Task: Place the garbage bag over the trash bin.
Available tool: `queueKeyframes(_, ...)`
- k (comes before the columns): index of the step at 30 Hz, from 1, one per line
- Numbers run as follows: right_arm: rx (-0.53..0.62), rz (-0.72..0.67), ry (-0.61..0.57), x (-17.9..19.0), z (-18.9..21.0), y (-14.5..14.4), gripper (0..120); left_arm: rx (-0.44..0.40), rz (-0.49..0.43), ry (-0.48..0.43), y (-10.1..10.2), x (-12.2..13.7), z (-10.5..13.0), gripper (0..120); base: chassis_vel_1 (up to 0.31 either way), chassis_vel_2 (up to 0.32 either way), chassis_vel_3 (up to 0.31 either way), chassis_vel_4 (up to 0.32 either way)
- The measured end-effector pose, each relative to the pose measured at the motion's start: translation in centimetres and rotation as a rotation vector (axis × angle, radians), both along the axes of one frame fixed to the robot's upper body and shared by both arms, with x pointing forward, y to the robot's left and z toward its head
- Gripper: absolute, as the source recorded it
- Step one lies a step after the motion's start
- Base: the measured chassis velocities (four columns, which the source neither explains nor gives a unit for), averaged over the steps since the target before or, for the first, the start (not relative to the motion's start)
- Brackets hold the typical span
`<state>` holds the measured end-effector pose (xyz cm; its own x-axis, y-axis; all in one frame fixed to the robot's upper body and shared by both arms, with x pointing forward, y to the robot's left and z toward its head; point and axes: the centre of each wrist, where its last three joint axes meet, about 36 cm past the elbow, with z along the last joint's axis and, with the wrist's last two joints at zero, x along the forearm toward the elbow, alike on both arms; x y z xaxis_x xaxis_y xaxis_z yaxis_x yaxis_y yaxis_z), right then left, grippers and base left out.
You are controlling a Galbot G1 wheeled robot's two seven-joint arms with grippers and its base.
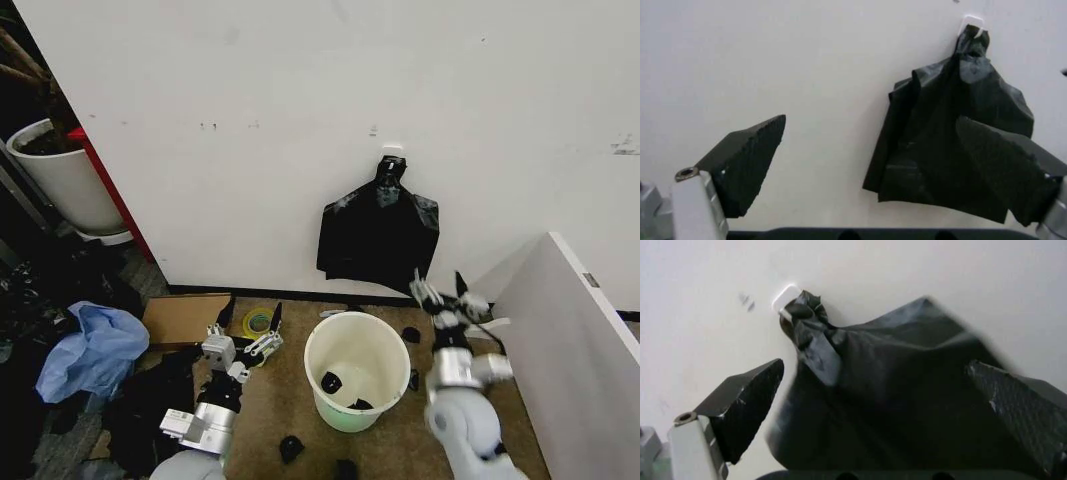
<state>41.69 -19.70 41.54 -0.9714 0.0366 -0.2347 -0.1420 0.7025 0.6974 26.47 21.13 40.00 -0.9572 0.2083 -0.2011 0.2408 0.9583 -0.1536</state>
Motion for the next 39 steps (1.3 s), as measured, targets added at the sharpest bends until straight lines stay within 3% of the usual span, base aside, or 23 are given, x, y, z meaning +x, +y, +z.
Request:
queueKeyframes(4,0.116,0.038,0.006,3.4,0.7,0.6,100,0.005,0.007,-0.003,0.3,0.1,0.1,100,0.0,0.0,0.0,0.0)
queueKeyframes(15,0.278,0.12,0.034,11.1,2.7,3.4,100,0.008,0.034,-0.001,1.4,1.5,-0.2,100,0.0,0.0,0.0,0.0)
queueKeyframes(23,0.283,0.127,0.012,13.0,3.3,4.0,100,0.002,0.049,0.008,1.7,2.8,-0.9,100,0.0,0.0,0.0,0.0)
queueKeyframes(26,0.281,0.133,0.005,12.8,2.9,4.0,94,0.0,0.05,0.009,1.6,3.1,-1.0,100,0.0,0.0,0.0,0.0)
queueKeyframes(33,0.275,0.15,-0.028,12.0,1.9,4.2,70,-0.008,0.049,0.016,1.2,3.8,-1.7,100,0.0,0.0,0.0,0.0)
queueKeyframes(37,0.268,0.153,-0.055,12.5,1.8,4.4,50,-0.009,0.045,0.018,0.9,4.1,-2.0,100,0.0,0.0,0.0,0.0)
queueKeyframes(39,0.266,0.153,-0.062,12.5,1.8,4.4,47,-0.009,0.044,0.017,0.8,4.2,-2.1,100,0.0,0.0,0.0,0.0)
